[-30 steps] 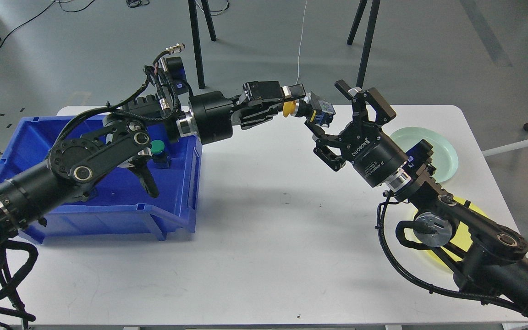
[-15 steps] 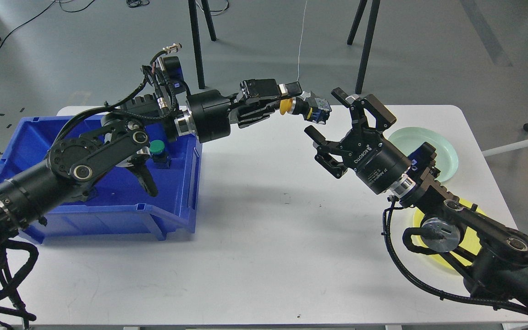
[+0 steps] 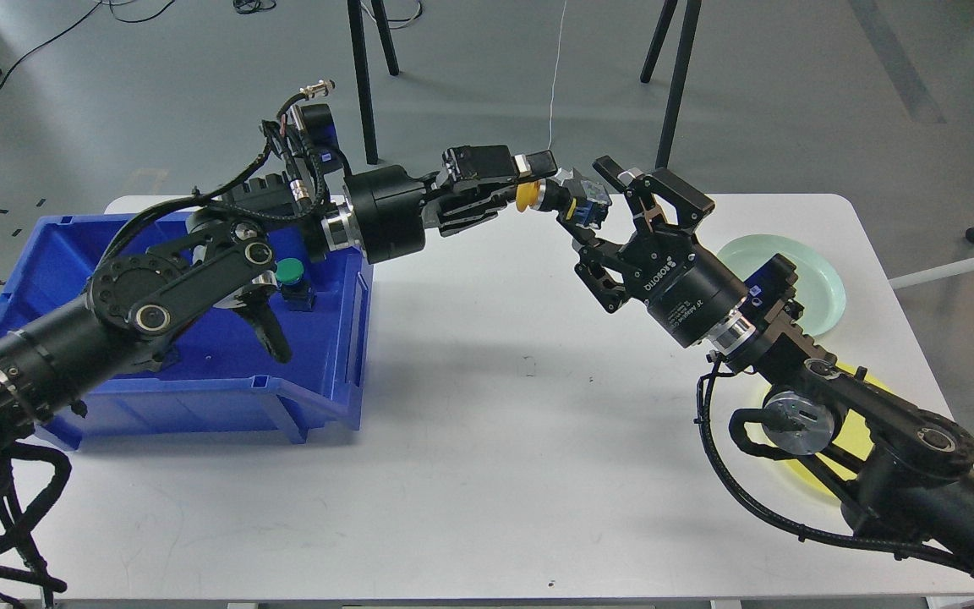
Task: Pass button and place on color plate
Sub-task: 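Grasp the button with the right gripper and release the left gripper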
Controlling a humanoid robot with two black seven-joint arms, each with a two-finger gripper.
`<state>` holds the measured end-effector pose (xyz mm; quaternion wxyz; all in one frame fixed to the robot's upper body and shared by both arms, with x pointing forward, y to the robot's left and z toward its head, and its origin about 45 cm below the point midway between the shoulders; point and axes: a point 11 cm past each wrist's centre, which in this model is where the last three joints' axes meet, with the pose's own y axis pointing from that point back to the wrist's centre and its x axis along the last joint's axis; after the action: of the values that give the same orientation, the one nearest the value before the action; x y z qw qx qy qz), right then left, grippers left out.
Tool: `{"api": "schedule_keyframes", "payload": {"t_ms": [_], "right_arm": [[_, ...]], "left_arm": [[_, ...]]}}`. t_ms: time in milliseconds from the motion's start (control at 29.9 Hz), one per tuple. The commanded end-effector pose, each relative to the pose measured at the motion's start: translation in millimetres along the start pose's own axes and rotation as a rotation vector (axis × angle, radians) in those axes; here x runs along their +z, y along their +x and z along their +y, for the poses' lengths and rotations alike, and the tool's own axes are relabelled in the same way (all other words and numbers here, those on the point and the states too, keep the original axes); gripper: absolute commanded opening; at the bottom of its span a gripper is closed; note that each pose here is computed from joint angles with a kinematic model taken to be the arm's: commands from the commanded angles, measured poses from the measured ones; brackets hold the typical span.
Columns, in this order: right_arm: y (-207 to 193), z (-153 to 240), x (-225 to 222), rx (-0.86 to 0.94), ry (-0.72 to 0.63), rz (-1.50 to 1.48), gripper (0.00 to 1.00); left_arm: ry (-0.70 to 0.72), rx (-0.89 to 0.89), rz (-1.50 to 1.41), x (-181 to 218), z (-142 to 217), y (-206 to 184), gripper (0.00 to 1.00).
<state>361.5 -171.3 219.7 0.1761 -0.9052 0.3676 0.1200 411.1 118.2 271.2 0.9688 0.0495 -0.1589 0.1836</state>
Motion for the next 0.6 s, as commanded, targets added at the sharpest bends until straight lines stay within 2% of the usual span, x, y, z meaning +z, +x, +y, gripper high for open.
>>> {"api": "schedule_keyframes", "payload": {"t_ms": [0,267,334,568], "right_arm": [[-3.5,2.3,6.1,-0.013,-0.023,-0.002,0.65],[-5.4,1.8,6.9,-0.018,-0.025,-0.004,0.62],[-6.3,1.2,7.4,-0.020,-0.024,-0.006,0.58],[-6.5,0.4,7.8,-0.019,-0.028,0.013,0.31]], "left_arm": [[0.001,0.001,0.001,-0.7,0.3,0.1,0.23],[0.003,0.002,0.001,-1.0,0.6,0.4,0.23],[0.003,0.002,0.001,-1.0,0.6,0.4,0.23],[0.003,0.002,0.001,-1.0,0.6,0.4,0.23]]}}
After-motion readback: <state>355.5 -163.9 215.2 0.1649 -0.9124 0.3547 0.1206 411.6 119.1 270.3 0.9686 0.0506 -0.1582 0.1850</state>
